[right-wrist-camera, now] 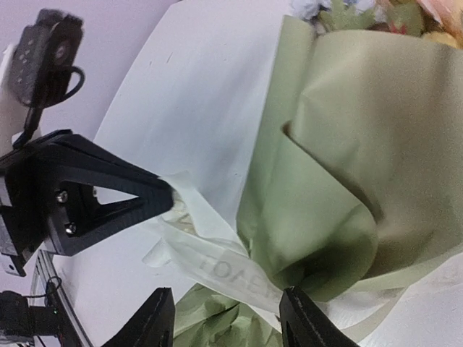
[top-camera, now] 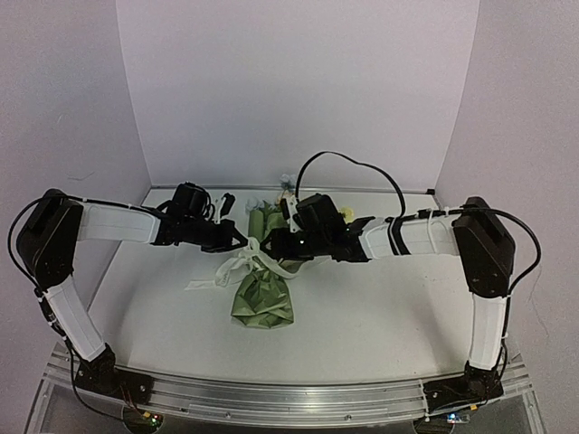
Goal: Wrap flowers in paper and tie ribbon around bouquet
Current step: Cross the half-tied ribbon over the folded bouquet.
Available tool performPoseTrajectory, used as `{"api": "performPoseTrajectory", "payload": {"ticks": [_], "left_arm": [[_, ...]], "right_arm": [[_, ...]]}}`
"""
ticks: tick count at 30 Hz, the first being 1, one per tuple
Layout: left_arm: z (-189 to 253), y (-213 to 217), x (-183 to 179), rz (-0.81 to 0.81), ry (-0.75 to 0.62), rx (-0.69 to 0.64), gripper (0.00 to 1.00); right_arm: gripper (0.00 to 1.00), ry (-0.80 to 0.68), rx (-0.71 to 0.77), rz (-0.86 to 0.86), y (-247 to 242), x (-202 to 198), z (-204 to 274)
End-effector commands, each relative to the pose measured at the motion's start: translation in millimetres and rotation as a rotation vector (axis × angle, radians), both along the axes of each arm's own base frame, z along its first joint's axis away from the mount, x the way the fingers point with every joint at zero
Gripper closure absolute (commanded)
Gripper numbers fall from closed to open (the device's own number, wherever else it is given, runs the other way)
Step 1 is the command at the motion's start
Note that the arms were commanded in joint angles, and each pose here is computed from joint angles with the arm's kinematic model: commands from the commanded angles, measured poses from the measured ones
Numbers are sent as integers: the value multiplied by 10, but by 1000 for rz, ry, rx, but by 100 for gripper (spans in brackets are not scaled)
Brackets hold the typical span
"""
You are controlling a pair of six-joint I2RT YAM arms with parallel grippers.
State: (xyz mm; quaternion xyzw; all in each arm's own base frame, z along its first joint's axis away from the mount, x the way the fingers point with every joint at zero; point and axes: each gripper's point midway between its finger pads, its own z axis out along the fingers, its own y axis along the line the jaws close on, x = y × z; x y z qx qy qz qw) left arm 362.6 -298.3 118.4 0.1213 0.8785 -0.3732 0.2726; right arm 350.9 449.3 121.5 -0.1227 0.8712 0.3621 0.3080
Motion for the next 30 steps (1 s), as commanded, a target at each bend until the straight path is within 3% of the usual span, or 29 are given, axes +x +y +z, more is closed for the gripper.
{"api": "performPoseTrajectory", "payload": {"ticks": [1, 14, 30], "left_arm": [[240, -222, -47, -106, -29, -79, 100], [4, -457, -4, -200, 189, -160, 100], [-124, -365, 105, -222, 301, -158, 100]], "right_arm": [[47, -133, -81, 108, 144, -160, 238], [46, -206, -261, 148, 508, -373, 122], [41, -90, -283, 88, 540, -405, -277]]}}
